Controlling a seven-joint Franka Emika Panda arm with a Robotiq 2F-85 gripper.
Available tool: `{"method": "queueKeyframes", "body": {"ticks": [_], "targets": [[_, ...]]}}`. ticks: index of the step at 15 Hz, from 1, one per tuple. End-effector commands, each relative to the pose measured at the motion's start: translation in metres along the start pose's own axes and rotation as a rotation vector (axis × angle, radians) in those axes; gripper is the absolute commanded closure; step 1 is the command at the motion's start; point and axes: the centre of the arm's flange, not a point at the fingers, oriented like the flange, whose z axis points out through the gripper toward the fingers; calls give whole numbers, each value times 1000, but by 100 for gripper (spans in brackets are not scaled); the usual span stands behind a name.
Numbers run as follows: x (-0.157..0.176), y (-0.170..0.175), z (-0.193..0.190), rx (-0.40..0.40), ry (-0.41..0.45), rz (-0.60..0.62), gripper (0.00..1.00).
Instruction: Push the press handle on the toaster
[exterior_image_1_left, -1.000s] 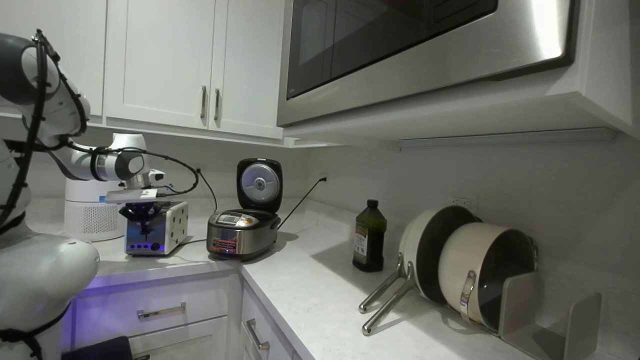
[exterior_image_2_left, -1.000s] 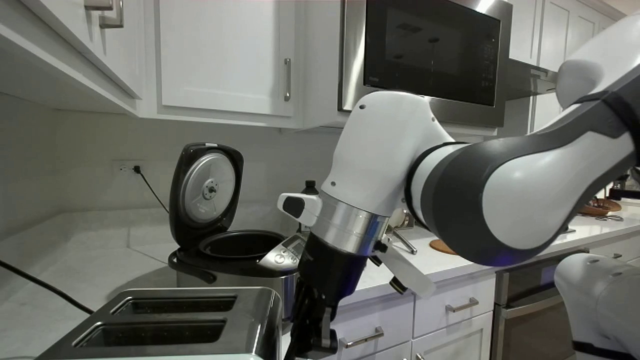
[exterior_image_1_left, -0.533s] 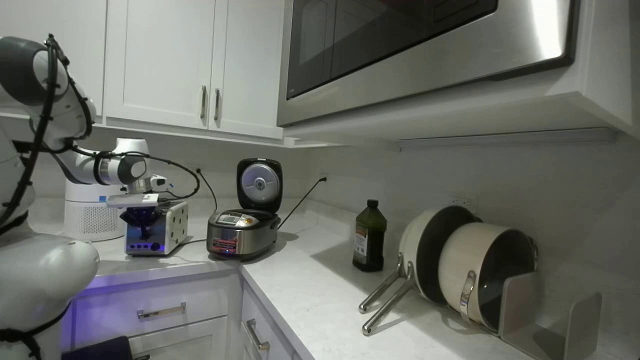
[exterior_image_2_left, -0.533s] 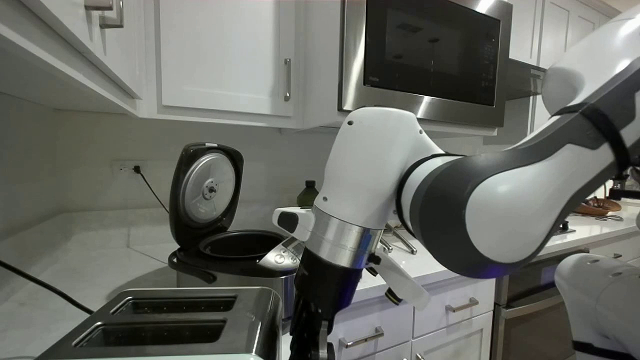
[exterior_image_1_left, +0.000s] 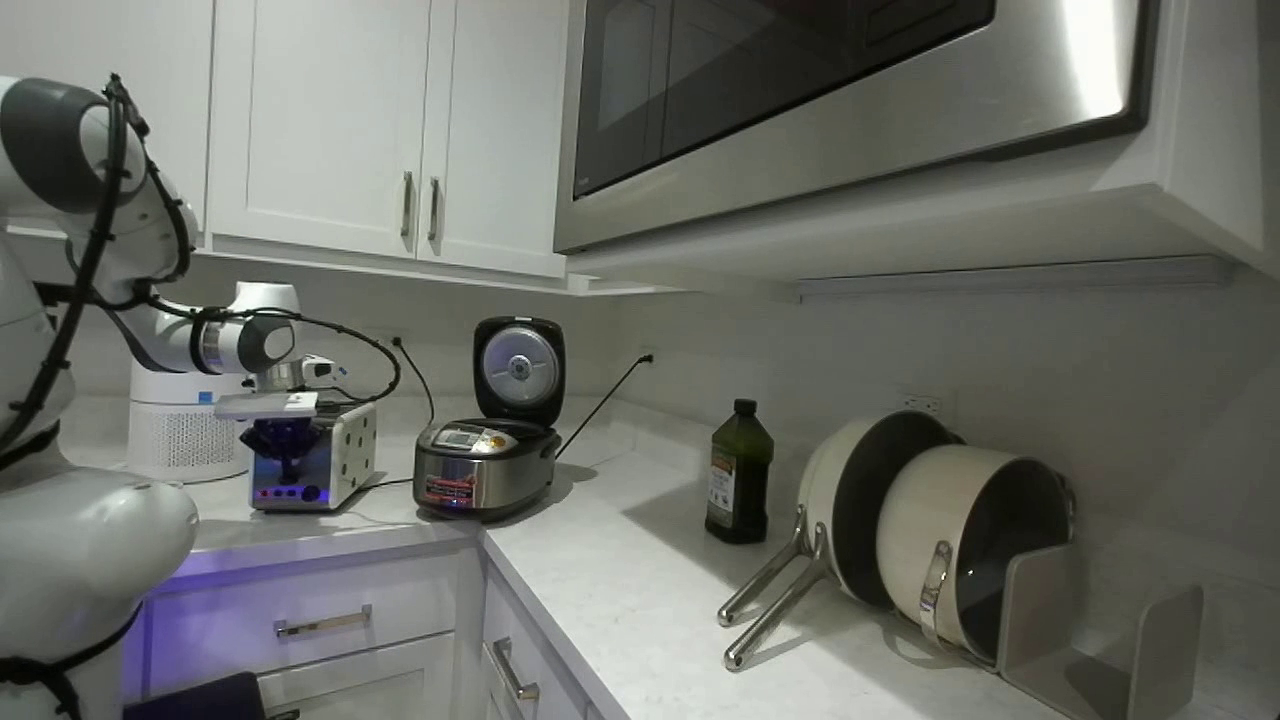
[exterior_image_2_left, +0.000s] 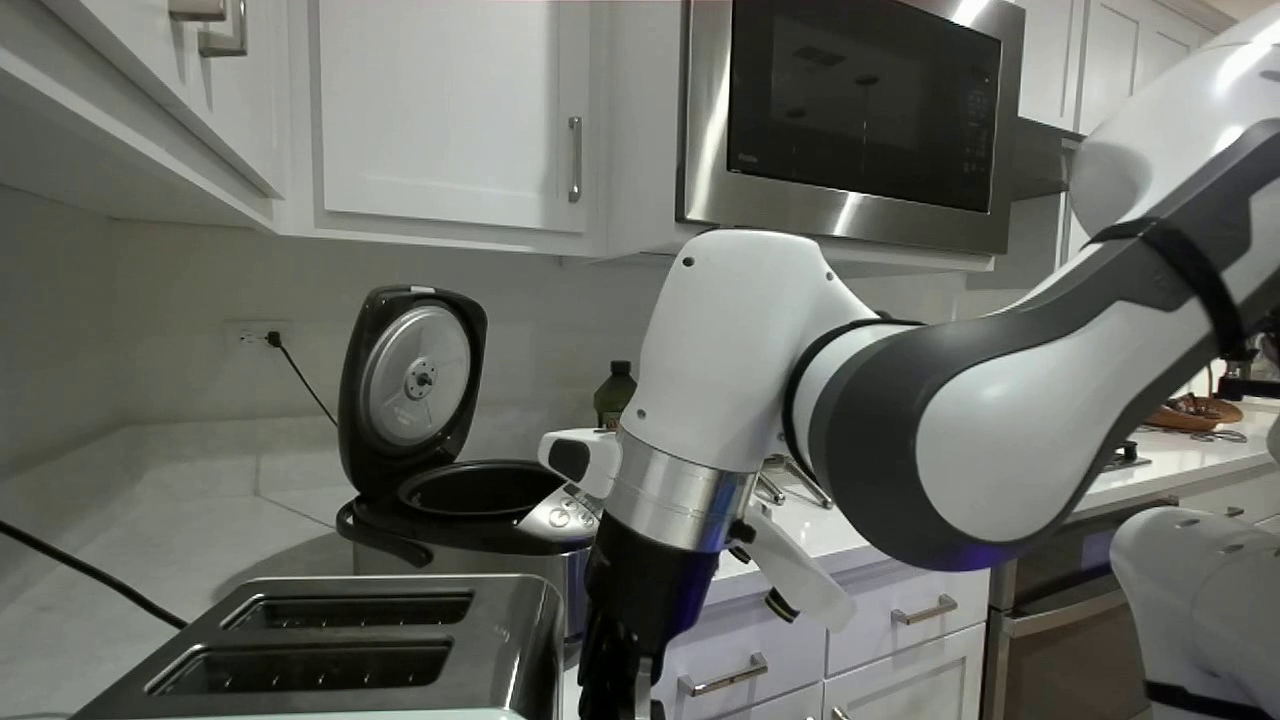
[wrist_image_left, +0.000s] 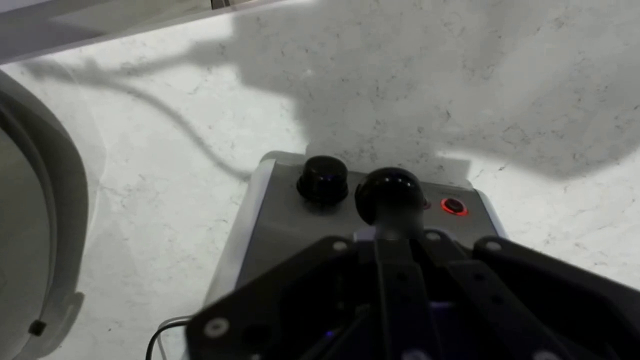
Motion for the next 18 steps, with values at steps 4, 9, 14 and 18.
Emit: {"method": "queueKeyframes", "body": {"ticks": [4,9,14,18], "targets": [[-1,-7,39,3,-67,15,100],[8,-8,17,-15,-38,7,100],[15,-12,-14,-73,1,-14,100],[16,-13,-35,-111,23,-26,100]]}}
